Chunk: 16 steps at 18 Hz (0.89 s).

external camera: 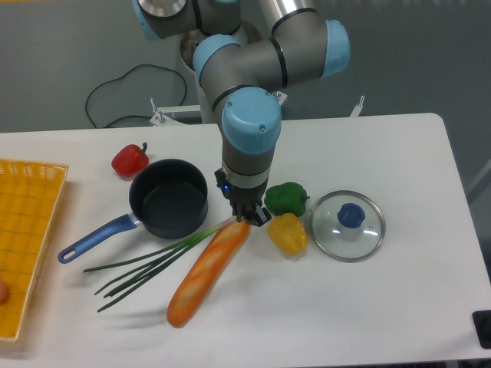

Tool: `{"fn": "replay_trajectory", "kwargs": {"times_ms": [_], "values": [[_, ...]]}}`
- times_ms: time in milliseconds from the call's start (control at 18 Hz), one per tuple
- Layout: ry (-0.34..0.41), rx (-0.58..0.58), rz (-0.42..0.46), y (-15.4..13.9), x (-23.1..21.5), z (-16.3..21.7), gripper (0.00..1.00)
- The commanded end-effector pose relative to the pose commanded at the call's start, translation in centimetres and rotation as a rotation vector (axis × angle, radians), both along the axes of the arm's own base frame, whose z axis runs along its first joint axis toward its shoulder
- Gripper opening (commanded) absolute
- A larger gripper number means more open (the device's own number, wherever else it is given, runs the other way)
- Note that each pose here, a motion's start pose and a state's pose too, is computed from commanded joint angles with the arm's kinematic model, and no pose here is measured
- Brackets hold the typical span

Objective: Place the green onion in the pot
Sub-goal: 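Grasp the green onion bunch near its stems with the gripper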

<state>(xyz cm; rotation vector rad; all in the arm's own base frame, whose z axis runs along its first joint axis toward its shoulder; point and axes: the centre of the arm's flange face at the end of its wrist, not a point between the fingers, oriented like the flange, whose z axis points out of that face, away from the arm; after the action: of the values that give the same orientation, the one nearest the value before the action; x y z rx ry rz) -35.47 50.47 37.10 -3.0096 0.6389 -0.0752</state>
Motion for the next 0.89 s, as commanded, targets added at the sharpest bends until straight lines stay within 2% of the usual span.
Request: {"fn": "replay_trajectory", "kwargs": {"times_ms": [500,889], "values": [[0.03,-0.045,-0.001,-0.9,0.3,0.7,0.09],[0.023,-0.082,-0.008,-1.7,1.3,1.6,0.09]]}}
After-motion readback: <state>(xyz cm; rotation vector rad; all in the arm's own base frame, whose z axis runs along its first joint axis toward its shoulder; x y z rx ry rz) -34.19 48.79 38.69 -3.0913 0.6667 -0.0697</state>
